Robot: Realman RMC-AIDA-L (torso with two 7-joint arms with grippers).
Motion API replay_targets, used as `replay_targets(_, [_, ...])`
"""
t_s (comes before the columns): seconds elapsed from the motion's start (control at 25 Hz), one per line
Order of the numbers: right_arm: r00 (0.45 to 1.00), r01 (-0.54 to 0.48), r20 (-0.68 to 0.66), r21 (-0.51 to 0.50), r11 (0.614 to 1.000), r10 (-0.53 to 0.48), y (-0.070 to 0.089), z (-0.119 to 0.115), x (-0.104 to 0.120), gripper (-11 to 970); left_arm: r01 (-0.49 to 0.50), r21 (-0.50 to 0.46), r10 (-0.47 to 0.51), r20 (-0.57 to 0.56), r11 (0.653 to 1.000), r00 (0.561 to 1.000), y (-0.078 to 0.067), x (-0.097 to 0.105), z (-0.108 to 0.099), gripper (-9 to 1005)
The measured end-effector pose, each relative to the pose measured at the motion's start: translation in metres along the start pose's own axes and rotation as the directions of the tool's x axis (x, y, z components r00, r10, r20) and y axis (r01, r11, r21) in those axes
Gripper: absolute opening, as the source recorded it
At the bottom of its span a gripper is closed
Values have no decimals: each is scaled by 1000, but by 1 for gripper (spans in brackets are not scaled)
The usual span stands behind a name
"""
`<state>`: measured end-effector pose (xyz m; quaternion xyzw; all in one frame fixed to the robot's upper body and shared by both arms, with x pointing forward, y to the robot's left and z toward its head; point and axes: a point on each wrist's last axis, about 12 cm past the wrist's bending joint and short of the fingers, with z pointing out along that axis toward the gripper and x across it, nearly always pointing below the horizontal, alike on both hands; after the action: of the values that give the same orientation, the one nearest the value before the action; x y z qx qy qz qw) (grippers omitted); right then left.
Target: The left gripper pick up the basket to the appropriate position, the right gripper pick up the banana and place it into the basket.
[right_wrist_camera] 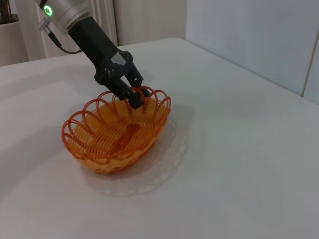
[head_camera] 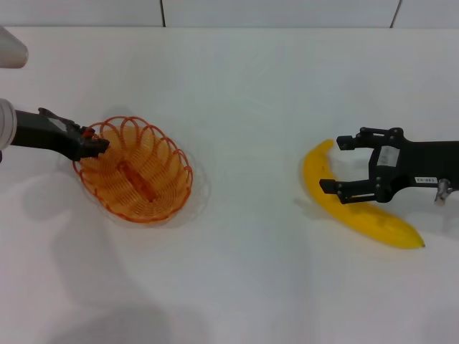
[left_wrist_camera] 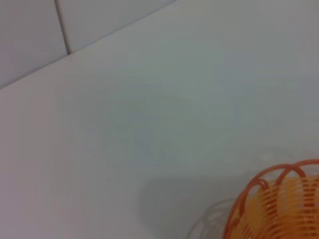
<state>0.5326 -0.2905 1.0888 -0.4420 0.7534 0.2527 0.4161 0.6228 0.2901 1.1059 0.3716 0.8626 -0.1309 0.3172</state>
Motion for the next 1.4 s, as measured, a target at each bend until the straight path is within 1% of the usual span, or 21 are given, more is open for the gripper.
replay_targets(0.24, [1000,-4,0,-3,1000,4,0,1,0,893,-18,3,18,16,1000,1000,-1,-1,1,352])
replay_targets(0.48, [1000,-6,-2,-5,1000,6,0,2,1,894,-21,-5,22,35,1000,999,0,-2,1,158])
replay_targets(0.64, [1000,-9,-11,-9,1000,9,0,4,2,894,-12,-6,12,62,1000,998,0,-4,0,135])
replay_targets(0.92, [1000,-12,-14,-7,1000,12,-1,4,3,893,-24,1,23,148,1000,989,-1,-12,-1,123])
replay_targets(1.2, [1000,-4,-10,-12,1000,3,-2,6,-1,894,-6,-3,6,226,1000,974,-1,-19,-2,112])
replay_targets(1.28, [1000,-4,-10,-13,1000,4,-2,7,-1,894,-1,-1,1,261,1000,965,-2,-21,0,110])
replay_targets(1.4, [1000,-4,-9,-17,1000,4,-1,7,-1,894,2,0,-2,277,1000,961,-3,-21,5,112])
